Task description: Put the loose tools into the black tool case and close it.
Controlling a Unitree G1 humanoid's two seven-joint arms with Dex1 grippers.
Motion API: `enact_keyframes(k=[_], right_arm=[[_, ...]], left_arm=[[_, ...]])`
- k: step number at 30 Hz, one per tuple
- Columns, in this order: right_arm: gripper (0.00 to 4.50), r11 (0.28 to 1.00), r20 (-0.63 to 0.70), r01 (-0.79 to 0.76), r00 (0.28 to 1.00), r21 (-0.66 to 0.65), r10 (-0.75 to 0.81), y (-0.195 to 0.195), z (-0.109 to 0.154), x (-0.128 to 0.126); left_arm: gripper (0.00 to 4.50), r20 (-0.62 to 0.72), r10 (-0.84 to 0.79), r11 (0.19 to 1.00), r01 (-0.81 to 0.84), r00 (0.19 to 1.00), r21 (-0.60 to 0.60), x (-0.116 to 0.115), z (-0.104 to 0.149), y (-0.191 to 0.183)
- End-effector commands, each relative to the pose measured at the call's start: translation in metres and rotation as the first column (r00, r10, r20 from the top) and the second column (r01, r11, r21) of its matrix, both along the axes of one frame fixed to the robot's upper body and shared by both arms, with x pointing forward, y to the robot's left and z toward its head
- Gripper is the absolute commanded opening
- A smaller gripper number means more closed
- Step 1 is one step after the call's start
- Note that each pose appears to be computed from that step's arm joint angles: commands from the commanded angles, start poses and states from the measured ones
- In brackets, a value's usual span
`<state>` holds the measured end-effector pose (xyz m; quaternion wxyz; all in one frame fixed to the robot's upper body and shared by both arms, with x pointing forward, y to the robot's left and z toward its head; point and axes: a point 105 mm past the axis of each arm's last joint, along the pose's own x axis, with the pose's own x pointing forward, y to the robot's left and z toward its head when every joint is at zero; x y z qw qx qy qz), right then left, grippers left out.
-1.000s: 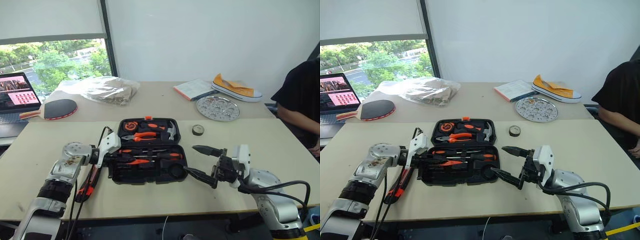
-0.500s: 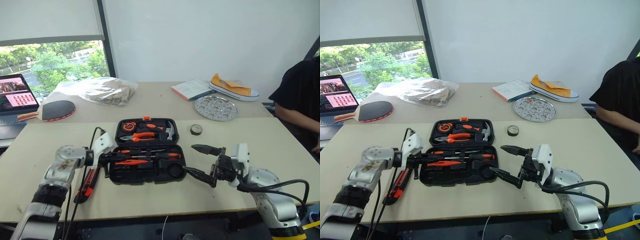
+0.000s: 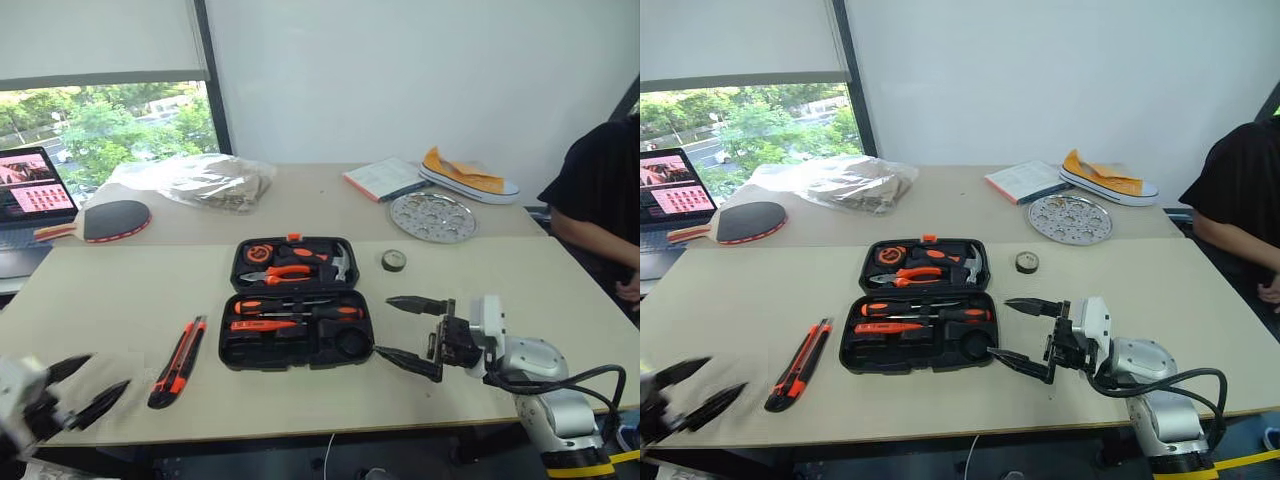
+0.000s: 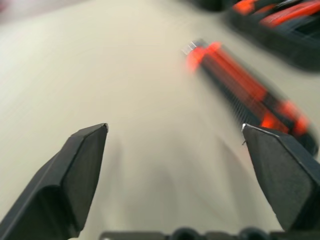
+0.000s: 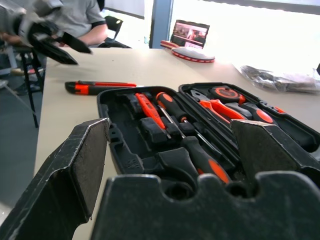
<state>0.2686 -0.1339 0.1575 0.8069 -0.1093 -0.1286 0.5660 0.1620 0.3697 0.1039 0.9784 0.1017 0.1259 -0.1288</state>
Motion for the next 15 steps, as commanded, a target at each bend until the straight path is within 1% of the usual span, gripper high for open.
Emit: enact_keyframes(k=[1,3,4,8,11,13,15], right_arm=[[4.50,1.000,0.056,-0.012,0.998,0.007,0.011,0.000,0.008,0.000],[4.50,1.000,0.059,-0.020,0.998,0.013,0.019,0.002,0.009,0.000],[4.50,0.999,0.064,-0.032,0.997,0.018,0.031,0.004,0.011,0.000],[4.50,0.995,0.086,-0.088,0.993,0.041,0.084,0.013,0.022,-0.003],[4.50,0.989,0.068,-0.140,0.988,0.038,0.137,0.019,0.023,-0.008],[4.50,0.980,0.081,-0.198,0.977,-0.022,0.200,0.026,0.017,-0.015],[4.50,0.975,0.092,-0.218,0.971,-0.039,0.221,0.030,0.016,-0.018]], left_arm=[[4.49,0.064,0.004,1.000,-0.003,0.998,-0.014,0.003,0.019,-0.009],[4.49,0.063,-0.010,0.999,0.013,0.998,-0.052,0.006,0.021,-0.018],[4.49,0.037,-0.013,0.998,0.015,0.999,-0.062,0.012,0.020,-0.025],[4.49,0.049,0.028,0.986,-0.020,0.998,-0.168,0.048,0.032,-0.064],[4.49,-0.047,0.028,0.985,-0.035,0.999,-0.166,0.061,0.019,-0.082],[4.49,-0.110,0.038,0.989,-0.053,0.993,-0.135,0.068,0.006,-0.089],[4.49,-0.154,0.050,0.990,-0.070,0.987,-0.123,0.070,-0.003,-0.092]])
